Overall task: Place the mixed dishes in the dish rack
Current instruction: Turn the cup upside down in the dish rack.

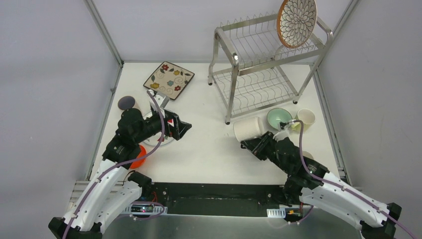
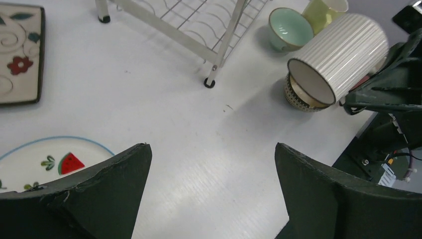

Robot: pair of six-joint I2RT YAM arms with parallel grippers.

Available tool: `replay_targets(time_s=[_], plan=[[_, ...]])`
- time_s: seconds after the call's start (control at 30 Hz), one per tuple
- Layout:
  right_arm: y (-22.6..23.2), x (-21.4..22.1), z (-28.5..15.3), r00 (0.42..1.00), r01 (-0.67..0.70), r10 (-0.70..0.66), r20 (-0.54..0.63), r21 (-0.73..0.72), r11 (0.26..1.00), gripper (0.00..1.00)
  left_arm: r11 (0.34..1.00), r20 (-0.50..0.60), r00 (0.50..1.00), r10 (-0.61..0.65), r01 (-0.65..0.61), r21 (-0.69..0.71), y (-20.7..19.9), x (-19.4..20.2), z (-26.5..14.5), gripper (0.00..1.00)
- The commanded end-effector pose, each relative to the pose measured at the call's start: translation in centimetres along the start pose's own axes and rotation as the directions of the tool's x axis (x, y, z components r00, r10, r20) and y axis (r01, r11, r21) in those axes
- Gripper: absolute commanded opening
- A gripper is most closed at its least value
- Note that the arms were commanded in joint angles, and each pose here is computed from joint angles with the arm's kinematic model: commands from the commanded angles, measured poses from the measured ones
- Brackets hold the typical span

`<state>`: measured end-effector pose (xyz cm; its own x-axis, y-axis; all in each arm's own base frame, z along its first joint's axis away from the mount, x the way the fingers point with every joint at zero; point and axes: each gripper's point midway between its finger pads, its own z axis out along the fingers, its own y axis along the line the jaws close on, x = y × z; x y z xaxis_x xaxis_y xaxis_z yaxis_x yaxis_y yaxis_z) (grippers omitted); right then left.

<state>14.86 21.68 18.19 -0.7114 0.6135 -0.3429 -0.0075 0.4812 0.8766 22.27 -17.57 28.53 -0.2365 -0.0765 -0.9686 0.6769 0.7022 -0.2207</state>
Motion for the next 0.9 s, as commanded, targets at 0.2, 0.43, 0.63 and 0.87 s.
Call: replay_targets(time_s=[0.2, 0.43, 0.63, 0.87], plan=[[4.0, -8.2, -1.5, 0.915, 0.231, -0.252, 0.316, 0.102, 0.968, 0.00, 0.987, -0.069, 0.992, -0.102, 0.093, -0.128, 1.7, 1.3, -0.2, 0.99], [4.3, -11.7, -1.0, 0.773, 0.422, -0.516, 0.369, 0.310, 0.852, 0.00, 0.983, -0.050, 0.995, -0.090, 0.081, -0.166, 2.2, 1.8, -1.2, 0.99], [3.5, -13.8, 0.3, 0.678, 0.485, -0.649, 0.345, 0.453, 0.748, 0.00, 0.985, -0.034, 0.996, -0.086, 0.080, -0.152, 1.8, 1.5, -1.6, 0.99], [1.3, -16.7, 2.5, 0.659, 0.505, -0.683, 0.315, 0.487, 0.713, 0.00, 0.991, -0.043, 0.996, -0.080, 0.074, -0.113, 1.1, 1.5, -1.5, 0.99]])
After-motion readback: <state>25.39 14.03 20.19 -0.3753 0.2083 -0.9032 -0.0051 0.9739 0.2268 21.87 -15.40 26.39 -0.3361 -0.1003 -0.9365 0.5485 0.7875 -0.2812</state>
